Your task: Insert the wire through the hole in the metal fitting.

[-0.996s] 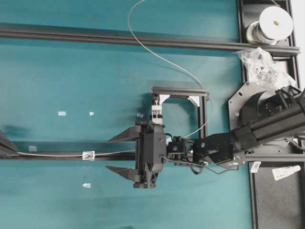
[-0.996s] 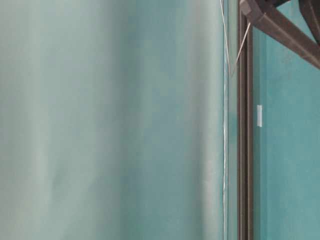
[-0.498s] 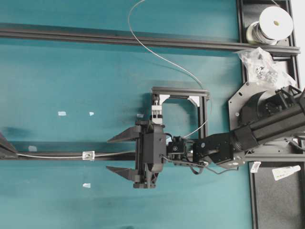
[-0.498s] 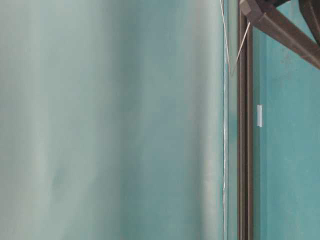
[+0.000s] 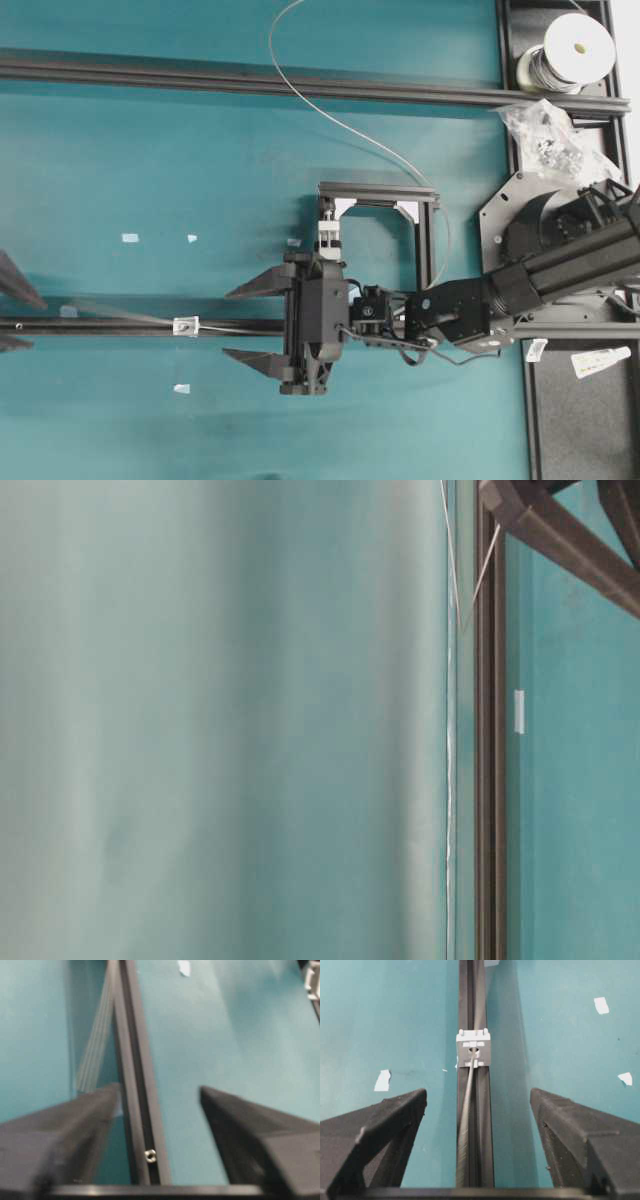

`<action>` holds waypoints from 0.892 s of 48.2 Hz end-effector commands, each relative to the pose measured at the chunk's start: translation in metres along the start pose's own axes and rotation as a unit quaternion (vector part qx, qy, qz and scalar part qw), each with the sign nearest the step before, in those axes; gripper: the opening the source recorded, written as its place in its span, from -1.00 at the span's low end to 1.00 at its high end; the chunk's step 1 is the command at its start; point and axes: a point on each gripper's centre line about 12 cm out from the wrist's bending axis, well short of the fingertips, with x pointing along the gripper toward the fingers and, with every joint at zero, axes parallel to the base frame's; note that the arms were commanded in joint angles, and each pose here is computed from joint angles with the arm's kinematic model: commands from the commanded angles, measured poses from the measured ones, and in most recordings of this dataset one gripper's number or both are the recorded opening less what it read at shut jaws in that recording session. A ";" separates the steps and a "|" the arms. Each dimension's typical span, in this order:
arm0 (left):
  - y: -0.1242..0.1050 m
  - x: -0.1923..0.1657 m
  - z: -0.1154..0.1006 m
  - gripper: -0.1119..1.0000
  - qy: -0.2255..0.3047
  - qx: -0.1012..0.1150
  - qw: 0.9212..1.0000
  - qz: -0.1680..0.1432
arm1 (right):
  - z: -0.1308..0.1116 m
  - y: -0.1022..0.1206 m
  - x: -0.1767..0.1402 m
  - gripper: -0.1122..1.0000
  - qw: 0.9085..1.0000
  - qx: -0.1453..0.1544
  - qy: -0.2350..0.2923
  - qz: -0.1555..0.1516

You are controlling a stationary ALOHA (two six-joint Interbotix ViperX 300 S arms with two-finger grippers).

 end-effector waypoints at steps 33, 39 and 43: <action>0.016 -0.008 0.018 0.66 -0.040 -0.010 0.999 0.025 | 0.022 0.007 -0.007 0.85 0.999 0.010 -0.029 0.012; 0.019 -0.012 0.021 0.66 -0.050 -0.012 0.998 0.029 | 0.024 0.006 -0.012 0.85 0.999 0.008 -0.032 0.014; 0.022 -0.016 0.023 0.66 -0.056 -0.015 0.998 0.034 | 0.024 0.003 -0.014 0.85 0.999 0.008 -0.031 0.012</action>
